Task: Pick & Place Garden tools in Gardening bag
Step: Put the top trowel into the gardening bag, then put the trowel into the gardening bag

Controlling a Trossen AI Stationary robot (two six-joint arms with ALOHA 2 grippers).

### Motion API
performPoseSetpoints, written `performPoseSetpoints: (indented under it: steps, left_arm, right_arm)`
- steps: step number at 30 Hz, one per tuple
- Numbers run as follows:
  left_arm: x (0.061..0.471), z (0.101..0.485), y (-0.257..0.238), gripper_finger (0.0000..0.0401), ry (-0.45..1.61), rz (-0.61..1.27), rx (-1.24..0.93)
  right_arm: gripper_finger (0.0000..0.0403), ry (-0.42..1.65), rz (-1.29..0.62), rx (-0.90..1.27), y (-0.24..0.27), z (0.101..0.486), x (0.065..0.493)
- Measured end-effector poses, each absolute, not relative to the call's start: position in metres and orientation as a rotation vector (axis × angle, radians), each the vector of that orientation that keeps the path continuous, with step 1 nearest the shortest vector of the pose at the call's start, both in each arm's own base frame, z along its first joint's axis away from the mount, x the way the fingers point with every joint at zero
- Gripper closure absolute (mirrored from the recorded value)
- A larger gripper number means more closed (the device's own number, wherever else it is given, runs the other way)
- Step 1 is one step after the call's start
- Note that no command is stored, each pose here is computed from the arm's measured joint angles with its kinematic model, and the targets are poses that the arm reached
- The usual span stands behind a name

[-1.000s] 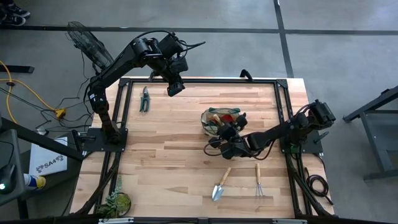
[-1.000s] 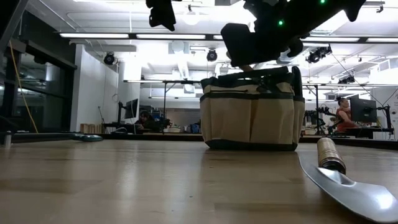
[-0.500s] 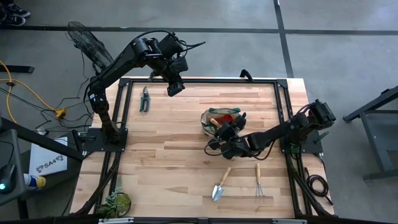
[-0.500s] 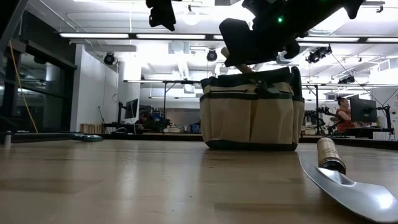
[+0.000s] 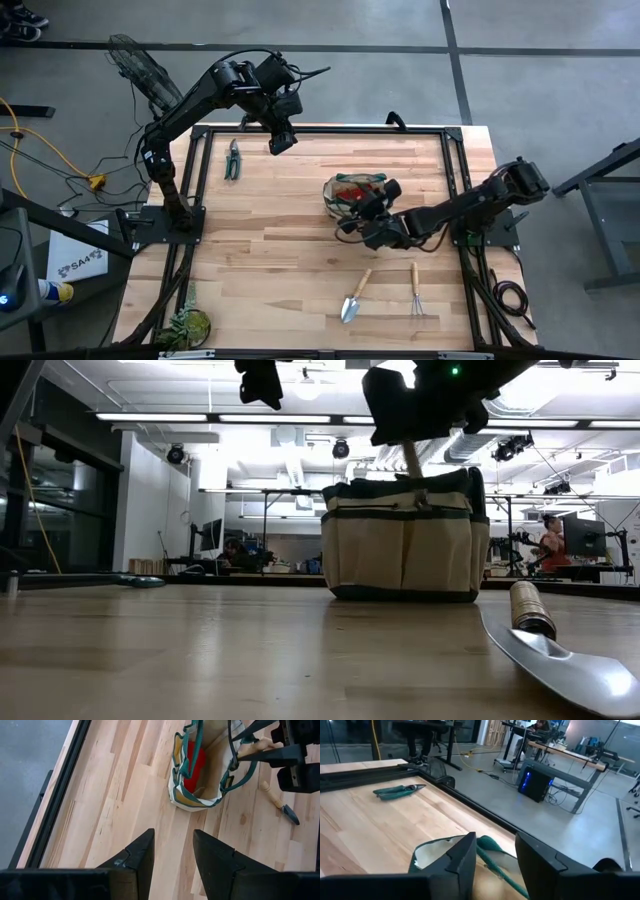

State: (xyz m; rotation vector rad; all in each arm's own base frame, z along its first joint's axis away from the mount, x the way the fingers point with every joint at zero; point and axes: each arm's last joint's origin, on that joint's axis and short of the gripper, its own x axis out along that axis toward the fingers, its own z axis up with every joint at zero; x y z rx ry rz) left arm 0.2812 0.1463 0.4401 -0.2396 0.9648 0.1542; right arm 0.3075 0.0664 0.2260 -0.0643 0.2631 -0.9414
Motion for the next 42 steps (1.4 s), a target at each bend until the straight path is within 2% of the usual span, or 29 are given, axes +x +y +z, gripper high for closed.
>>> performPoseSetpoints:
  steps: [12, 21, 27, 34, 42]
  left_arm:
    - [0.281, 0.440, 0.146, 0.0269, 0.965, 0.154, -0.239]
    - [0.281, 0.440, 0.147, 0.0269, 0.964, 0.155, -0.239]
    - [0.281, 0.440, 0.147, 0.0269, 0.965, 0.155, -0.239]
    - [0.281, 0.440, 0.147, 0.0269, 0.965, 0.155, -0.240]
    - [0.281, 0.440, 0.147, 0.0269, 0.965, 0.156, -0.240]
  right_arm:
    - [0.0342, 0.246, -0.965, -0.098, 0.073, 0.231, 0.302]
    - [0.0396, 0.184, -0.931, -0.054, 0.067, 0.270, 0.283]
    - [0.0399, 0.147, -0.907, 0.005, 0.061, 0.294, 0.263]
    - [0.0399, 0.111, -0.838, 0.195, 0.055, 0.310, 0.238]
    - [0.0399, 0.265, -0.606, 0.496, 0.054, 0.307, 0.217]
